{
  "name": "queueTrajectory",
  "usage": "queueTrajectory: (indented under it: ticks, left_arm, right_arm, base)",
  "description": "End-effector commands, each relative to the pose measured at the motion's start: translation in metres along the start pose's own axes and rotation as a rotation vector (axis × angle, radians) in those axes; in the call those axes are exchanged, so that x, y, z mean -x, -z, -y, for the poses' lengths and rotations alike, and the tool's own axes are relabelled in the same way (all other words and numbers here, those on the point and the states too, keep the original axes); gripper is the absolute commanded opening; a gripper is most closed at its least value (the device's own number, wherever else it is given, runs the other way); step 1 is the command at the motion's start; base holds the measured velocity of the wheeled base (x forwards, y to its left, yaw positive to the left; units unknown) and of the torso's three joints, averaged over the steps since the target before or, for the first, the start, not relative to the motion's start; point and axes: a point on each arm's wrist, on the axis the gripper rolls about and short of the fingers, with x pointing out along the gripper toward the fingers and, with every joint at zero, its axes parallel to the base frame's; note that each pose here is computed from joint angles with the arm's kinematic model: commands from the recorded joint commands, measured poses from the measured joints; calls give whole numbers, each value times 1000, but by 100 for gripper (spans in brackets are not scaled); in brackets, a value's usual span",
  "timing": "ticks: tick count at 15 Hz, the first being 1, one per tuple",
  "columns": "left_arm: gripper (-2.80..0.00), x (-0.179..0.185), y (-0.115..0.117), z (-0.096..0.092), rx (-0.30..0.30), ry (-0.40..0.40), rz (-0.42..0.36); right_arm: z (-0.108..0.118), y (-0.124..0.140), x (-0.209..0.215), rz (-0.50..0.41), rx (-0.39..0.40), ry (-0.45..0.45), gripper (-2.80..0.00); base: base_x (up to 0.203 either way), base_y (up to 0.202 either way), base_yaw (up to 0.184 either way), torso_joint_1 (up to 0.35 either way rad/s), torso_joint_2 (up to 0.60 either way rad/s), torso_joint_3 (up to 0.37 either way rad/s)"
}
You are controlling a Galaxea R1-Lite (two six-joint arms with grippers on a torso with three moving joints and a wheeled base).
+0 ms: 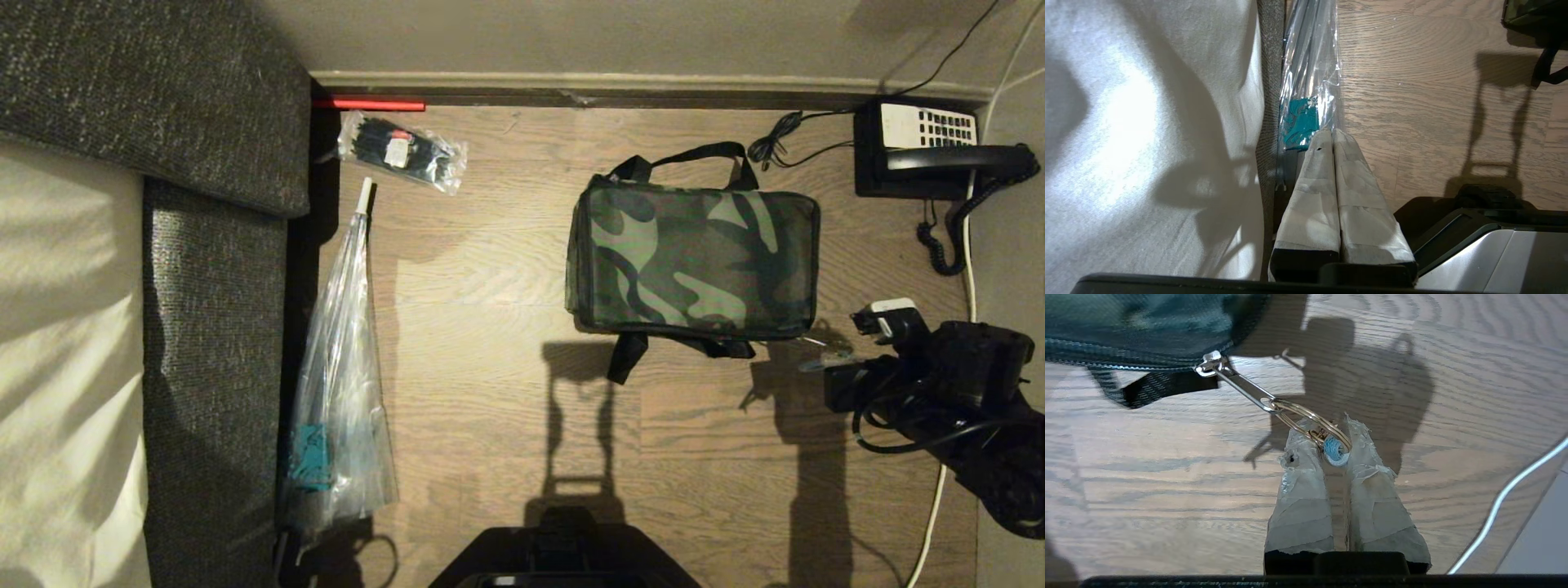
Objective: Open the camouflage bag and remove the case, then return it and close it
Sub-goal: Open the top of the storage box
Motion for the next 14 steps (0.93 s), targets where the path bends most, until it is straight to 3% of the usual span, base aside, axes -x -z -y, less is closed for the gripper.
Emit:
queueTrajectory:
  ticks: [1, 14]
  left_arm:
    - [-280, 0, 0, 0, 0, 0, -1]
    - [-280, 0, 0, 0, 0, 0, -1]
  right_arm:
    - [4, -1, 0, 10, -3, 14, -280]
    - [22, -6, -5, 43, 2, 46, -280]
  base:
    - [0, 0, 0, 0, 0, 0]
    - [0, 0, 0, 0, 0, 0]
